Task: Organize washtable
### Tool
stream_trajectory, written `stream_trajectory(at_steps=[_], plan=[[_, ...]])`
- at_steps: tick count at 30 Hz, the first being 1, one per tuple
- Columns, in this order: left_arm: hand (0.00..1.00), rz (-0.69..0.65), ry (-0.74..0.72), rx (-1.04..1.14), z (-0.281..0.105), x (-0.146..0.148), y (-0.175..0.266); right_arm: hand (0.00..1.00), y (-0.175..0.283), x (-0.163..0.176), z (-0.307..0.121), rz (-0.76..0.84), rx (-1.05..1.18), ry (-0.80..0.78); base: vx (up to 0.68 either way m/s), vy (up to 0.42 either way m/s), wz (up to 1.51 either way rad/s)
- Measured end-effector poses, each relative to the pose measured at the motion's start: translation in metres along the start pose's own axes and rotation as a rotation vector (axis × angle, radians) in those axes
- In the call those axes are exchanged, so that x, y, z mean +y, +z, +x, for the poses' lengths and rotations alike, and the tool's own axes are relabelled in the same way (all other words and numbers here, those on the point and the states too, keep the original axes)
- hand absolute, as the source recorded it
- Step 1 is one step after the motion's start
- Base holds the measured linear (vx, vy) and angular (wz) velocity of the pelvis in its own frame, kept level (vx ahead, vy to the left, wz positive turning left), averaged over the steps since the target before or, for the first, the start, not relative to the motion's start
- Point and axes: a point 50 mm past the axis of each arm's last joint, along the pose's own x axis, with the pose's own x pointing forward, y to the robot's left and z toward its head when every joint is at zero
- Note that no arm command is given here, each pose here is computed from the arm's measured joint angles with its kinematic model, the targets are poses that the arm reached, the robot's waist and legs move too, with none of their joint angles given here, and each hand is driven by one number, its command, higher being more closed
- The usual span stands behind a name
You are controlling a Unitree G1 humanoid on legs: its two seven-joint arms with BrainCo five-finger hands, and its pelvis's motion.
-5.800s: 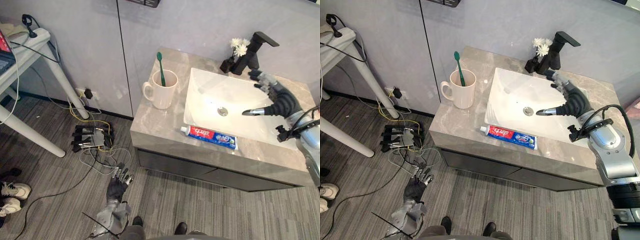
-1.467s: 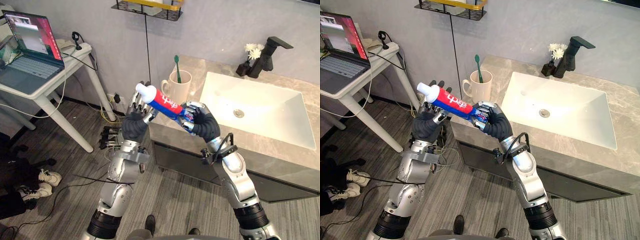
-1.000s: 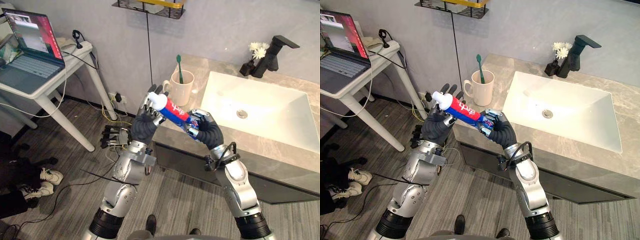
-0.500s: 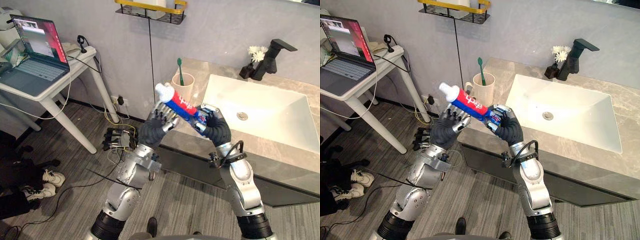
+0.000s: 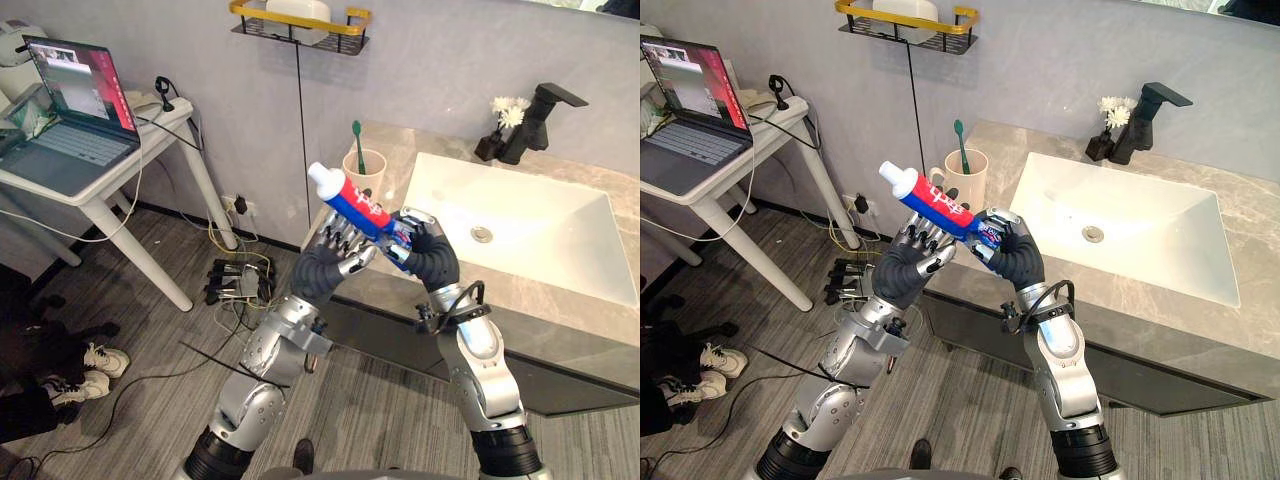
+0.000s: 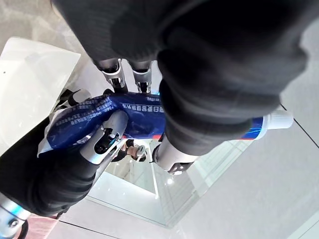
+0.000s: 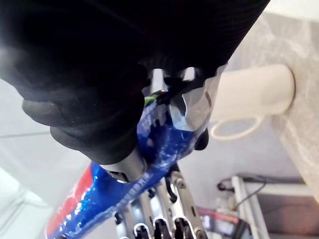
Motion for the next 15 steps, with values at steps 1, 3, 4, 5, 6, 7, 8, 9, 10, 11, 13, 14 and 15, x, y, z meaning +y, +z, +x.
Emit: stream_trajectory(at_steps=[1,3,4,5,6,7,8,9,10,11,13,14,15], plan=[[0.00,0.000,0.000,0.000,0.0000,0.0000,0.0000,1.00,-0.0001,0.0000,0.0000,0.000,0.001,0.000,0.00,0.000,0.00],[0.00,0.000,0.000,0.000,0.0000,-0.0001,-0.0001,1.00,-0.0001,0.0001,0.0000,0.001,0.001,0.000,0.00,0.000,0.00],[0.00,0.000,-0.001,0.001,0.0000,-0.0001,-0.0002,1.00,-0.0001,0.0002,0.0001,0.001,0.001,0.001,0.00,0.000,0.00],[0.00,-0.001,-0.002,0.002,0.0000,-0.0004,-0.0004,1.00,-0.0002,0.0006,0.0002,0.002,0.001,0.002,0.00,0.000,0.00],[0.00,-0.001,-0.002,0.002,0.0000,-0.0005,-0.0005,1.00,-0.0003,0.0011,0.0003,0.004,0.001,0.003,0.00,0.000,0.00],[0.00,-0.001,-0.002,0.002,0.0001,-0.0006,-0.0005,1.00,-0.0006,0.0021,0.0006,0.010,0.001,0.004,0.00,0.000,0.00],[0.00,-0.001,-0.002,0.001,0.0001,-0.0006,-0.0005,1.00,-0.0007,0.0027,0.0007,0.013,0.001,0.004,0.00,0.000,0.00],[0.00,-0.001,-0.002,0.001,0.0001,-0.0006,-0.0004,1.00,-0.0008,0.0035,0.0010,0.018,0.000,0.003,0.00,0.000,0.00],[0.00,-0.001,-0.001,0.000,0.0002,-0.0006,-0.0003,1.00,-0.0009,0.0040,0.0010,0.020,0.000,0.004,0.00,0.000,0.00],[0.00,-0.001,-0.001,0.000,0.0002,-0.0006,-0.0003,1.00,-0.0010,0.0042,0.0011,0.021,0.000,0.005,0.00,0.000,0.00],[0.00,0.001,0.004,-0.002,0.0005,-0.0002,0.0001,1.00,-0.0015,0.0062,0.0013,0.027,0.003,0.014,0.00,0.000,-0.04],[0.00,0.001,0.006,-0.003,0.0006,0.0000,0.0003,1.00,-0.0019,0.0071,0.0014,0.030,0.005,0.019,0.00,0.000,-0.06],[0.00,0.003,0.010,-0.005,0.0006,0.0007,0.0005,1.00,-0.0027,0.0089,0.0015,0.041,0.011,0.032,0.00,0.000,-0.06]])
